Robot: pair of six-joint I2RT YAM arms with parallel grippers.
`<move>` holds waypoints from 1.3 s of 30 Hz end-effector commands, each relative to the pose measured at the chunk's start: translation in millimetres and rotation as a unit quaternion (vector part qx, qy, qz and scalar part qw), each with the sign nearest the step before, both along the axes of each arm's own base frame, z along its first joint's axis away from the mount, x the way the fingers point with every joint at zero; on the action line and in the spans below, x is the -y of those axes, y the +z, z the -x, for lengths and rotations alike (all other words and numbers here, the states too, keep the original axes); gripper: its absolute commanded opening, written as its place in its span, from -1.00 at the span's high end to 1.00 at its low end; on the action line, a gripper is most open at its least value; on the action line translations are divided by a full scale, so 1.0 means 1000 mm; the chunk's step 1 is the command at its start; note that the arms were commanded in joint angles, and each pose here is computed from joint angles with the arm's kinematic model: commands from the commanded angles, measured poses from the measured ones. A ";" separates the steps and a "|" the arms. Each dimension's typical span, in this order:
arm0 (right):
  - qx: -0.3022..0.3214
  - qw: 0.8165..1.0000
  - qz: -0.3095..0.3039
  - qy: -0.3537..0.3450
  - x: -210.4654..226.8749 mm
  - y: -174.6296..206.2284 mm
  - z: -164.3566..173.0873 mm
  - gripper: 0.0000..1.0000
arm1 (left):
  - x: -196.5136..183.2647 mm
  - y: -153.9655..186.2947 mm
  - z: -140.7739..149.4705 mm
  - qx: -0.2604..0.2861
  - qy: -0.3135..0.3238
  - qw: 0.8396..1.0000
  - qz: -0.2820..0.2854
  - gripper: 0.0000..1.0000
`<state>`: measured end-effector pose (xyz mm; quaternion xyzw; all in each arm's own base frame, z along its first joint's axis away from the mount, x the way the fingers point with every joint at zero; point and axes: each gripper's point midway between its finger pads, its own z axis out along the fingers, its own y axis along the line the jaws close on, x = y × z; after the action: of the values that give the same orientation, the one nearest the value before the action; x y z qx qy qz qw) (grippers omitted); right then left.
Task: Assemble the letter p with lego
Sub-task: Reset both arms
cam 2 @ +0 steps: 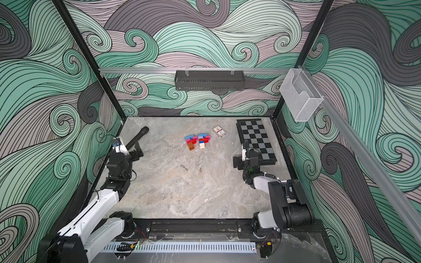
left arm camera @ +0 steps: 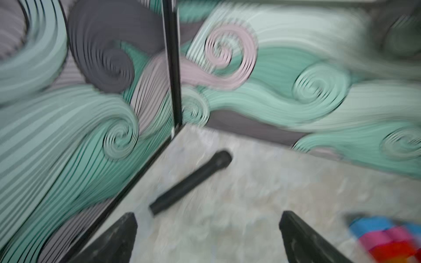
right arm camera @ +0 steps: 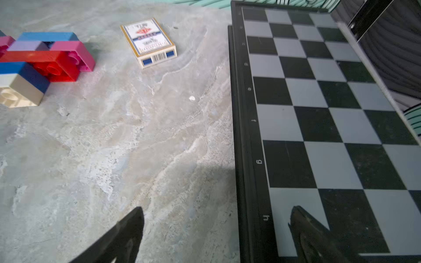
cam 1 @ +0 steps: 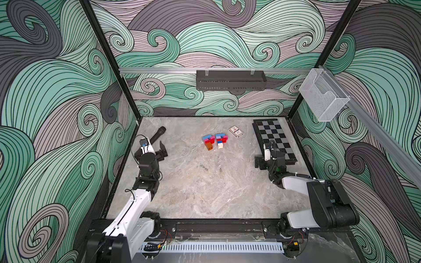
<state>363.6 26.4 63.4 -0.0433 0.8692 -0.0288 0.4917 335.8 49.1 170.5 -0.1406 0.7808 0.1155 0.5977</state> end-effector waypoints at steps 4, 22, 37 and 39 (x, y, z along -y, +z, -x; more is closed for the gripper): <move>0.195 0.980 0.037 0.004 -0.005 0.049 -0.011 -0.98 | -0.007 -0.041 -0.032 -0.021 0.001 0.999 -0.040 -0.97; 0.107 0.993 -0.039 0.013 0.011 0.032 -0.036 -0.98 | 0.013 -0.087 -0.064 -0.097 -0.113 0.988 0.032 -0.97; 0.104 0.994 -0.039 0.013 0.010 0.031 -0.036 -0.98 | 0.012 -0.087 -0.065 -0.101 -0.110 0.988 0.034 -0.97; 0.109 0.993 -0.038 0.016 0.009 0.033 -0.035 -0.98 | 0.012 -0.087 -0.064 -0.100 -0.110 0.988 0.034 -0.97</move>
<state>400.2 13.3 93.2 -0.0299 0.8141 0.0009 0.5799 391.9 37.2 66.7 -0.0637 0.8615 0.0399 0.5021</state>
